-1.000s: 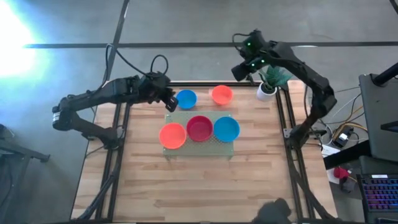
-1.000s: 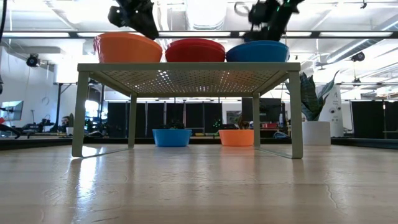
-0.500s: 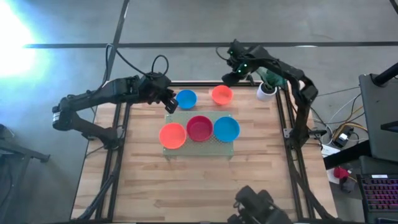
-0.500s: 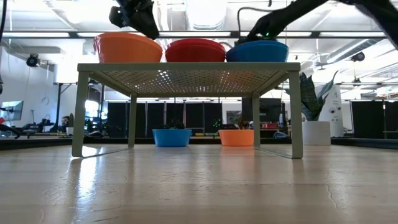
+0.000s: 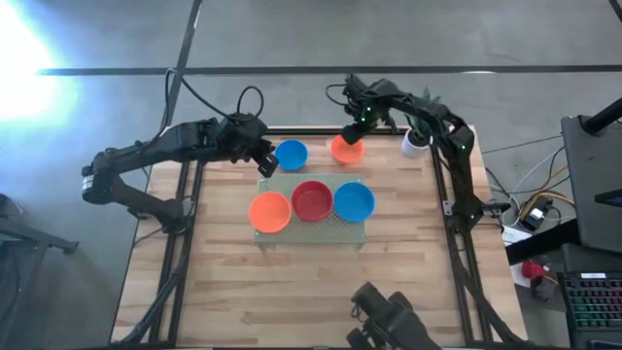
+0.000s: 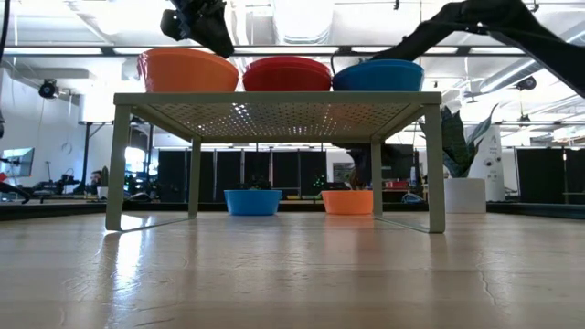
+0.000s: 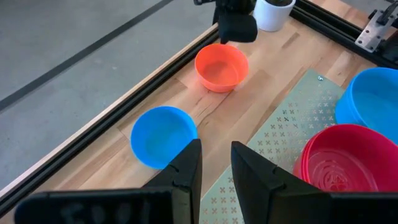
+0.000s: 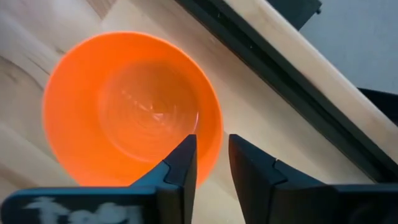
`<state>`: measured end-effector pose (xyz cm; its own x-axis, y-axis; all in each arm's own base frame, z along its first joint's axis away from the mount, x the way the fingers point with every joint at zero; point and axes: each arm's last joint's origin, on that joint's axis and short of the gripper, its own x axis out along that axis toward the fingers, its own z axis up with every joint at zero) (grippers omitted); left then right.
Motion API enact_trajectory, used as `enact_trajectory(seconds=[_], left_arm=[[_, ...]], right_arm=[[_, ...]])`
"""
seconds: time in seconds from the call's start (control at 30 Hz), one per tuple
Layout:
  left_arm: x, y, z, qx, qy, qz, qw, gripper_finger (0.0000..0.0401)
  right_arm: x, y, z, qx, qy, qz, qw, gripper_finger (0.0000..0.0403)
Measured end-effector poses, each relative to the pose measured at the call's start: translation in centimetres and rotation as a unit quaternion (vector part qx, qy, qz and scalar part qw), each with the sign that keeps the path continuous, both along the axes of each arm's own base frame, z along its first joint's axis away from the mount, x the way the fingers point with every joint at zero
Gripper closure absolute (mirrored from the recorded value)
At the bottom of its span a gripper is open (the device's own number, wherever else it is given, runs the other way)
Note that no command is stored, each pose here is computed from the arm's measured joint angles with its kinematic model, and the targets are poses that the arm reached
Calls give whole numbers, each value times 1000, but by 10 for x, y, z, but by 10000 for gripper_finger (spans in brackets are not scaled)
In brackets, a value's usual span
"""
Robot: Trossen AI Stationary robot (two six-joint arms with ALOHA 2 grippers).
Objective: Pick & Place Mini bowls
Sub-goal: Stack the orange bowl on top of the other orange bowls on the shelf
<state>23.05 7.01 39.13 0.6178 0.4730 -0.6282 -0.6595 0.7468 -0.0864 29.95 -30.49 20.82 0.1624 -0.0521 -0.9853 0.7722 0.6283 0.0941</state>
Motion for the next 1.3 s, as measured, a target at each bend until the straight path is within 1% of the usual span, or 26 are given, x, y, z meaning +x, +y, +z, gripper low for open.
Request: enact_trajectory(seconds=[0.13,0.3,0.7,0.87,1.2,1.3], left_arm=[[0,0,0,0,0,0,1000,323],[0,0,0,0,0,0,1000,323],[0,0,0,0,0,0,1000,323],[0,0,0,0,0,0,1000,323],[0,0,0,0,0,0,1000,323],[0,0,0,0,0,0,1000,323]], right_arm=[[1,-2,-9,7,8,2,1000,322],[1,-4,-10,5,9,2,1000,328],[-4,-8,-19,1,4,-8,1000,317],[-4,-7,-26,-1,2,-7,1000,320],[-5,-6,-36,-3,0,3,1000,344],[-6,-5,-40,1,3,4,1000,372]])
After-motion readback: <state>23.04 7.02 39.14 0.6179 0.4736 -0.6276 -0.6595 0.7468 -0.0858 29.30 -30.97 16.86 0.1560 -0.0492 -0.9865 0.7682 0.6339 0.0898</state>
